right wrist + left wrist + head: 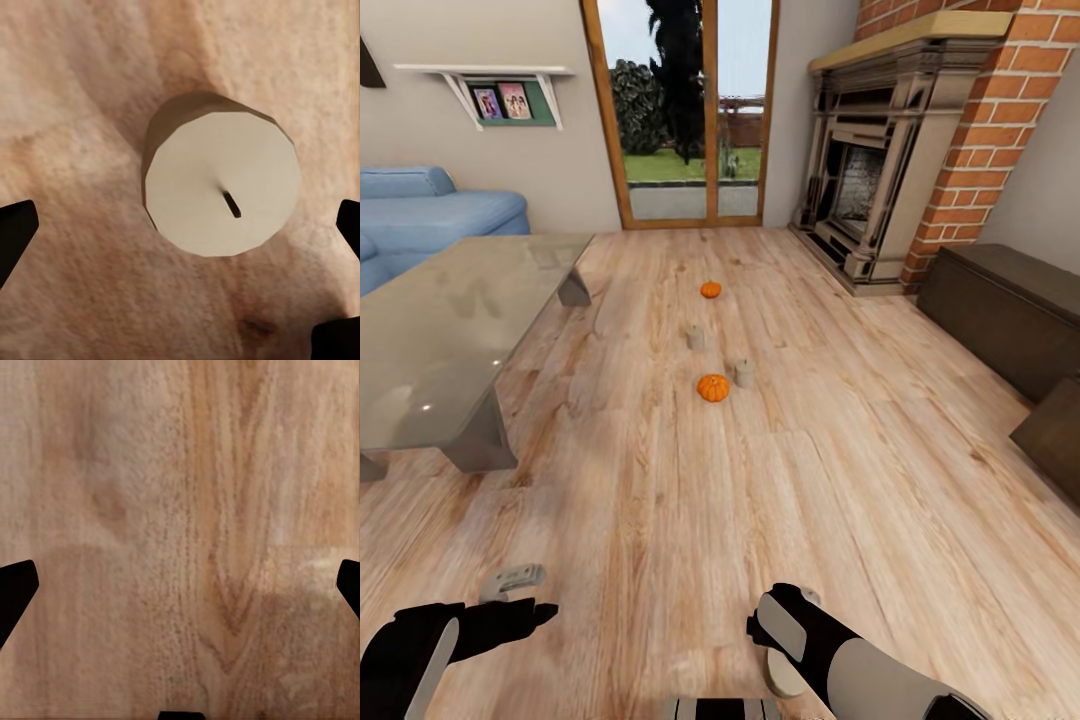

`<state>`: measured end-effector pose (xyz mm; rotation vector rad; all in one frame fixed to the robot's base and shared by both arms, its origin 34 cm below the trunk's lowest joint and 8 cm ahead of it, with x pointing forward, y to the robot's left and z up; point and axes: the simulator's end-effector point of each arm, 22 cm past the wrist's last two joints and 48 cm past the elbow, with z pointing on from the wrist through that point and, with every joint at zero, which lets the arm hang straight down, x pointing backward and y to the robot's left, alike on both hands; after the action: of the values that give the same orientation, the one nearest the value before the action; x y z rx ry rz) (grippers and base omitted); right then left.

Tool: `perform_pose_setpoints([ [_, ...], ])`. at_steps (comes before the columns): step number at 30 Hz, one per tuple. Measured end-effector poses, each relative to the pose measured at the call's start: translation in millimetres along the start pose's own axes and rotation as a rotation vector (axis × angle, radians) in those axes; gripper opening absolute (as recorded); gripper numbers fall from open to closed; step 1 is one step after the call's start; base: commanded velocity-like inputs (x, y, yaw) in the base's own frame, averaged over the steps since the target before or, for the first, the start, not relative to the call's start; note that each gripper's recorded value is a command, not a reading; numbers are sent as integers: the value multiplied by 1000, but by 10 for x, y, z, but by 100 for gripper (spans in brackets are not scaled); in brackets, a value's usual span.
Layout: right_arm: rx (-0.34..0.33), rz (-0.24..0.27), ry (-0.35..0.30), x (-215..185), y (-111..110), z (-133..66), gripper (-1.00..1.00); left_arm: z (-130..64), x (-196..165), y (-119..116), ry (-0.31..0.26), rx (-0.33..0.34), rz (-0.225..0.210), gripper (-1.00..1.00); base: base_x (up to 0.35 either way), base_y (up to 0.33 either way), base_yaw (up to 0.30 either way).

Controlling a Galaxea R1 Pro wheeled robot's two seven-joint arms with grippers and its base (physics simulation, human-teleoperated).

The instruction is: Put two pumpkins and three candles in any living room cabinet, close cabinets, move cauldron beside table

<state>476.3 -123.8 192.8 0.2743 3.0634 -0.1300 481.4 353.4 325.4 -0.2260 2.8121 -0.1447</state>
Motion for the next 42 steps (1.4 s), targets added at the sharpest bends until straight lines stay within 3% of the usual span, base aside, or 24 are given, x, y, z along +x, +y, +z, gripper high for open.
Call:
perform_pose_setpoints([
  [5,2,17,-5,12,-1,81,100,47,32,58,12,-9,-7,100,0,0,0],
  [8,3,23,-2,34,-1,129,100,-33,-52,272,-13,9,-69,100,0,0,0],
  [11,5,24,7,71,-3,176,100,-213,-236,366,-54,132,-98,100,0,0,0],
  [14,3,25,18,128,7,225,100,-562,-458,126,-103,405,-100,100,0,0,0],
  [16,3,25,24,161,10,256,100,-639,-480,41,-107,476,-101,100,0,0,0],
  [21,8,36,27,208,0,339,100,-606,-449,5,-94,508,-110,100,0,0,0],
  [26,7,37,40,263,4,401,100,-544,-411,6,-79,508,-116,100,0,0,0],
  [31,-39,39,43,274,104,418,100,-527,-399,-3,-75,510,-118,100,0,0,0],
  [42,-33,35,76,413,81,536,100,-412,-320,-10,-47,510,-128,100,0,0,0],
])
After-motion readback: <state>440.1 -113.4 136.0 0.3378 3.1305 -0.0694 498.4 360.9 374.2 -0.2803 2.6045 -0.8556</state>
